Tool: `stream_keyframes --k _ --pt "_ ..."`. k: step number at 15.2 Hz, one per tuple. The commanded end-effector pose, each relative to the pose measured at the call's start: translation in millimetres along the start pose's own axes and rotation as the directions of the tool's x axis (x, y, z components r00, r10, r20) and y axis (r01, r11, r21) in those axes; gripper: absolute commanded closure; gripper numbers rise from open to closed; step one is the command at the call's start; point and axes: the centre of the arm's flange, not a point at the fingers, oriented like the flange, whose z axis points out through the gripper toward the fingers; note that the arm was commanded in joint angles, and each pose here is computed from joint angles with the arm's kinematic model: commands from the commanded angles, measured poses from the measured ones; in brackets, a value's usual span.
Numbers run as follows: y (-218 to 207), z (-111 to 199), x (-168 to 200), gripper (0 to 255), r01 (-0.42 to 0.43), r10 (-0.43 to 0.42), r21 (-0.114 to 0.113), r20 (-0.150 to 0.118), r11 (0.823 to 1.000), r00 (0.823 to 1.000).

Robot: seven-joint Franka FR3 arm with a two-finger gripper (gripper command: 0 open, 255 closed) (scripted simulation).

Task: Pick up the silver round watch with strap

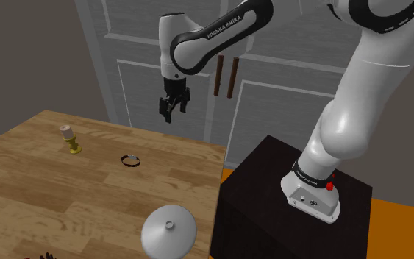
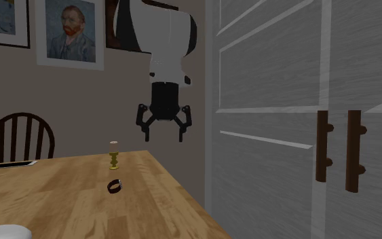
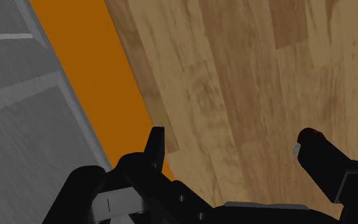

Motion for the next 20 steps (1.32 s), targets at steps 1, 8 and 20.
stream_keyframes --k 1,8,20 --pt "-19.1 14.6 13.5 0 0.013 -0.013 0.009 0.006 1.0 1.0" --pt "-80.9 65.8 56.8 0 0.058 -0.059 0.038 0.027 0.998 0.998" --pt "-132.8 138.5 90.2 0 0.094 -0.096 0.063 0.043 0.994 0.994"
